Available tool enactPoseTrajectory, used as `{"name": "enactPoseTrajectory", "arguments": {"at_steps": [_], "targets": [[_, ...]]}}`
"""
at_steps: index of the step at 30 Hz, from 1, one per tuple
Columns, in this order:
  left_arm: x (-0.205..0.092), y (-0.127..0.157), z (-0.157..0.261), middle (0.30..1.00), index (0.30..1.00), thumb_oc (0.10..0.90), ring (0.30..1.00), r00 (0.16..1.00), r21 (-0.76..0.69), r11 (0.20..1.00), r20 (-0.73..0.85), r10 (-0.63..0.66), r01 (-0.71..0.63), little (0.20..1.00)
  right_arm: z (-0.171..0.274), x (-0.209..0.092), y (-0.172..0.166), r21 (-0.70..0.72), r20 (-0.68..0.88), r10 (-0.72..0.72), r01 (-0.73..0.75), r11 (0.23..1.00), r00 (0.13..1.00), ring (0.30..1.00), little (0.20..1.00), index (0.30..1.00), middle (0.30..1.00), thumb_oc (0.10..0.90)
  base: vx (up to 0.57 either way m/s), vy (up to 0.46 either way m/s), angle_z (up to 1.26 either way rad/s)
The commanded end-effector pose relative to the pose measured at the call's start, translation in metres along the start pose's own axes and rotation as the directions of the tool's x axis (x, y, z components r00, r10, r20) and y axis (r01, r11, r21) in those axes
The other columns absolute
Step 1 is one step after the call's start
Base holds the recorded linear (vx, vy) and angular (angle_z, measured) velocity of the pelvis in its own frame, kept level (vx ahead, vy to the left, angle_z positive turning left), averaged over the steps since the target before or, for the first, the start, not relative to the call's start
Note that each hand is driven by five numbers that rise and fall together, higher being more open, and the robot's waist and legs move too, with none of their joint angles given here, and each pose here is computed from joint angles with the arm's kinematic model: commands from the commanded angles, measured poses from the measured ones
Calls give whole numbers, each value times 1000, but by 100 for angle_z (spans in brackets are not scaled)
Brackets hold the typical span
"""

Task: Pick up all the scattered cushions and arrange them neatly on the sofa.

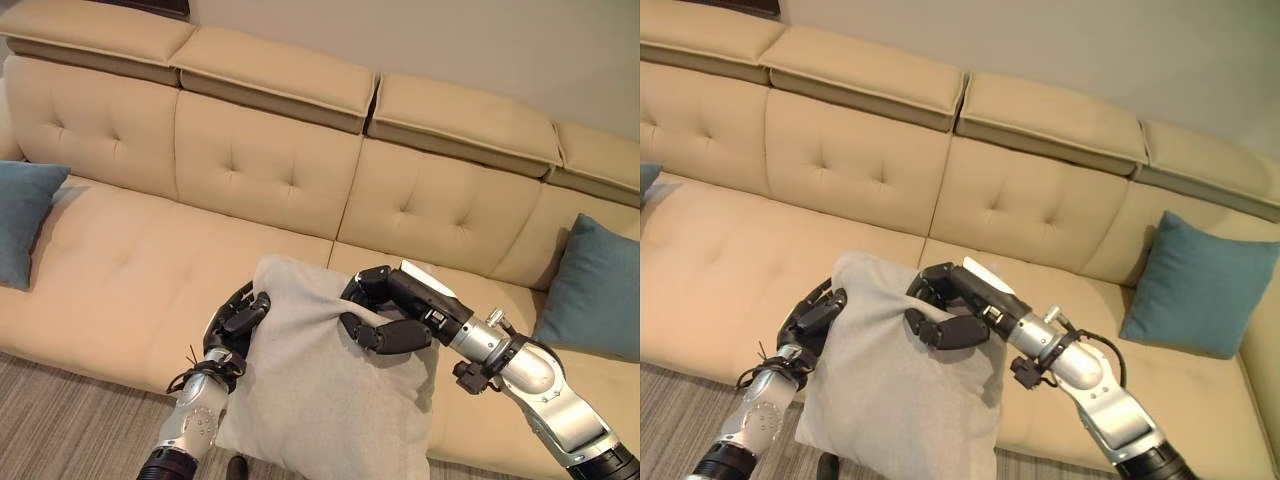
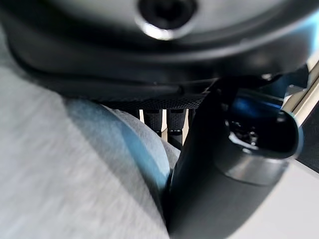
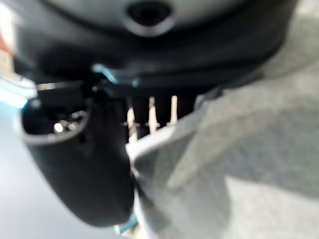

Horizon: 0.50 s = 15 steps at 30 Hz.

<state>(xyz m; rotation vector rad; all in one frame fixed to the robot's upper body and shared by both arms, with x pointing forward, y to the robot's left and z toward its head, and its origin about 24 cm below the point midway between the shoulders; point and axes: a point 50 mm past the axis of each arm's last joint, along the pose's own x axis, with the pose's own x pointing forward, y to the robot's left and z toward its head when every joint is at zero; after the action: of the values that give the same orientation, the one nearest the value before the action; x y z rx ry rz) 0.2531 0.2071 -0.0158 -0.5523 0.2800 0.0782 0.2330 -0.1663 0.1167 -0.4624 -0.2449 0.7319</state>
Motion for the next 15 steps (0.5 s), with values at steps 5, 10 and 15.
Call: {"name": "enactPoseTrajectory", "arguments": {"at_steps": [5, 10, 15], "targets": [[-1, -88, 26, 300, 300, 400, 300, 860, 104, 865, 101, -500, 491, 300, 39, -2, -35, -98, 275, -241, 276, 956, 931, 300, 300, 300, 300, 400, -22, 89, 6], [-1, -92, 42, 300, 300, 400, 300, 838, 157, 852, 162, -521, 500, 300, 28, -12, -41, -176, 205, -302, 338, 924, 931, 300, 300, 300, 300, 400, -42, 230, 39], [-3, -96, 46, 300, 300, 400, 300, 828, 224, 836, 158, -538, 501, 300, 20, -14, -36, -167, 166, -330, 357, 919, 929, 300, 300, 300, 300, 400, 43, 277, 18]]}}
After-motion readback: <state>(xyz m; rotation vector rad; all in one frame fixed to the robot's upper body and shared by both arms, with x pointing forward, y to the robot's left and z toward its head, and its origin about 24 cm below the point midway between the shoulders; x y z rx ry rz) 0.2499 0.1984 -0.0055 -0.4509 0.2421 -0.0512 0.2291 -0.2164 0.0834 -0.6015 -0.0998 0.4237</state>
